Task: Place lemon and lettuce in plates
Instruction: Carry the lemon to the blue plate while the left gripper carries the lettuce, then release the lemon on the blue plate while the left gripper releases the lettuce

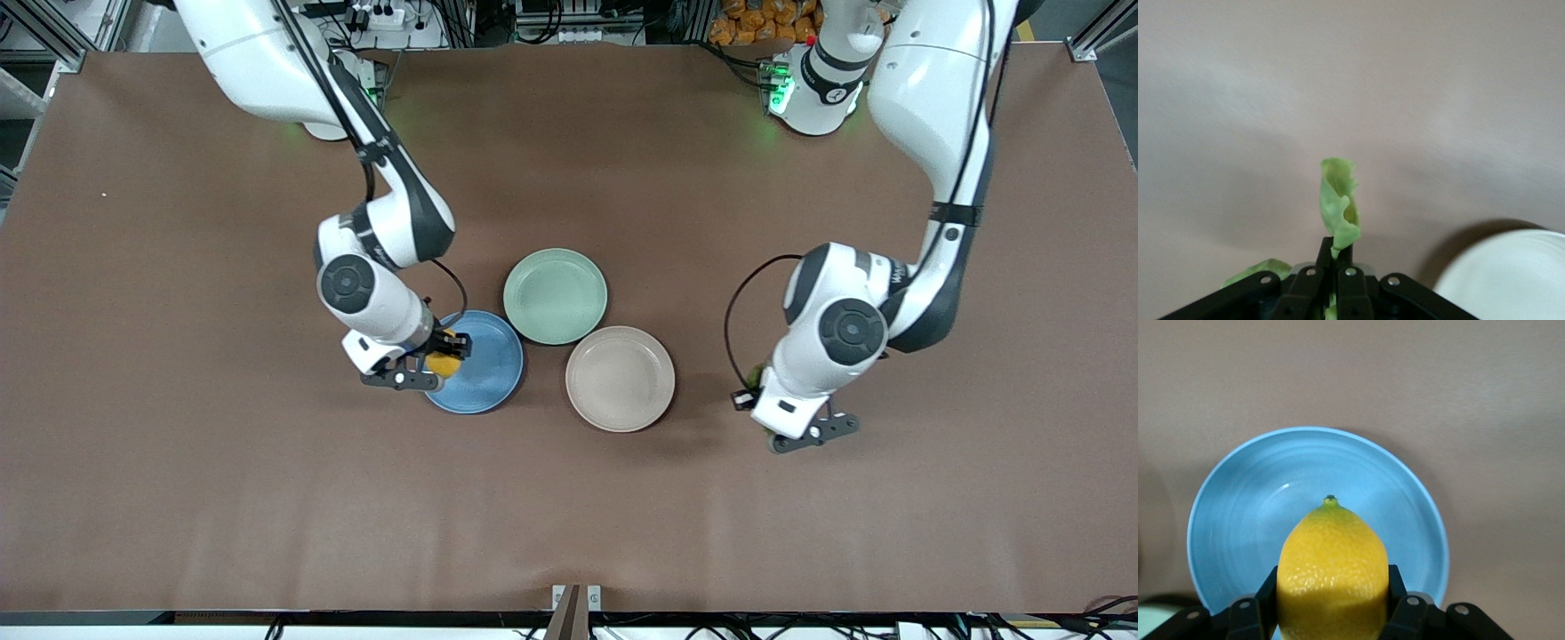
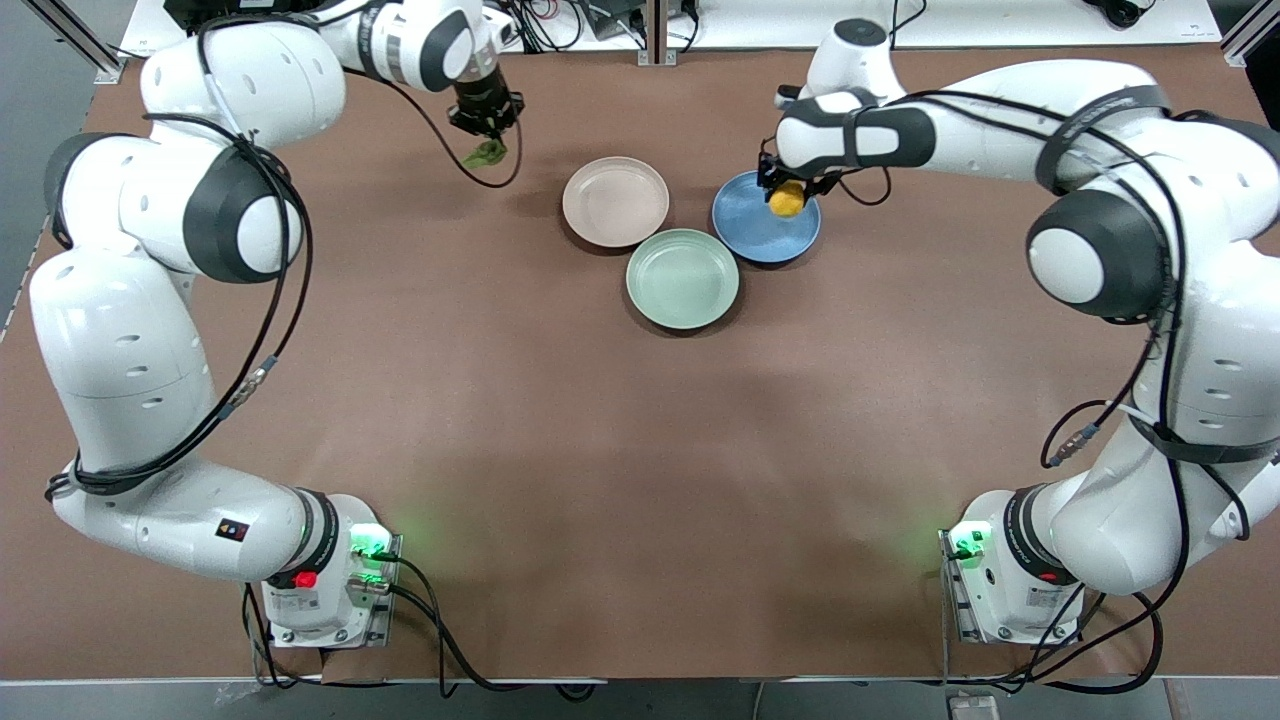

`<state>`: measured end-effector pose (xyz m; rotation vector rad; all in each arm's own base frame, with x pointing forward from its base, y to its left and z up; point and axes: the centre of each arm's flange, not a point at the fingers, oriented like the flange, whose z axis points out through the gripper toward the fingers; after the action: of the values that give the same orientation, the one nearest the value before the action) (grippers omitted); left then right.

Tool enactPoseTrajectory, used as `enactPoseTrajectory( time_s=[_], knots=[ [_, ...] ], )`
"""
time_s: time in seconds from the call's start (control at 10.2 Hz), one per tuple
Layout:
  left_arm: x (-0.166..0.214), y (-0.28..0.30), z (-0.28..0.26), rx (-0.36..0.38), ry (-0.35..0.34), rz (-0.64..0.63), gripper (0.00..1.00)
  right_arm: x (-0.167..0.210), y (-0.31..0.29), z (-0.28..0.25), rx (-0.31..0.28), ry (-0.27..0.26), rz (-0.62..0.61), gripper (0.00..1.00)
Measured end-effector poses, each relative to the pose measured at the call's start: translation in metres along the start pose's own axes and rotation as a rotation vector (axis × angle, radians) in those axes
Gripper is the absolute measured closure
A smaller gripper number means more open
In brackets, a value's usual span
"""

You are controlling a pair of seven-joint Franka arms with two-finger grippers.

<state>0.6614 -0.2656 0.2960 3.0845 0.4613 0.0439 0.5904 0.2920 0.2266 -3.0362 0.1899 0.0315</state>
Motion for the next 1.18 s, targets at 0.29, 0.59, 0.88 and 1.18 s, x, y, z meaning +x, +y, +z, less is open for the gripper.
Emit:
enactPoseTrajectory(
  time_s=[0.29,0.59,0.88,1.18],
  knots=[
    [-0.020,0.043,-0.009,-0.031,0.022,-0.079,0.95,0.001,-0.002,0.029,0.003,0.019,0.037,0.36],
    [-0.052,0.094,0.003,-0.116,0.074,-0.113,0.95,0.000,-0.010,0.029,0.009,0.028,0.050,0.35],
    [-0.082,0.136,0.012,-0.232,0.133,-0.140,0.95,0.002,-0.012,0.027,0.014,0.037,0.050,0.02],
    [-0.107,0.160,0.024,-0.276,0.146,-0.123,0.74,0.011,-0.019,0.004,0.027,0.049,0.061,0.00]
  ],
)
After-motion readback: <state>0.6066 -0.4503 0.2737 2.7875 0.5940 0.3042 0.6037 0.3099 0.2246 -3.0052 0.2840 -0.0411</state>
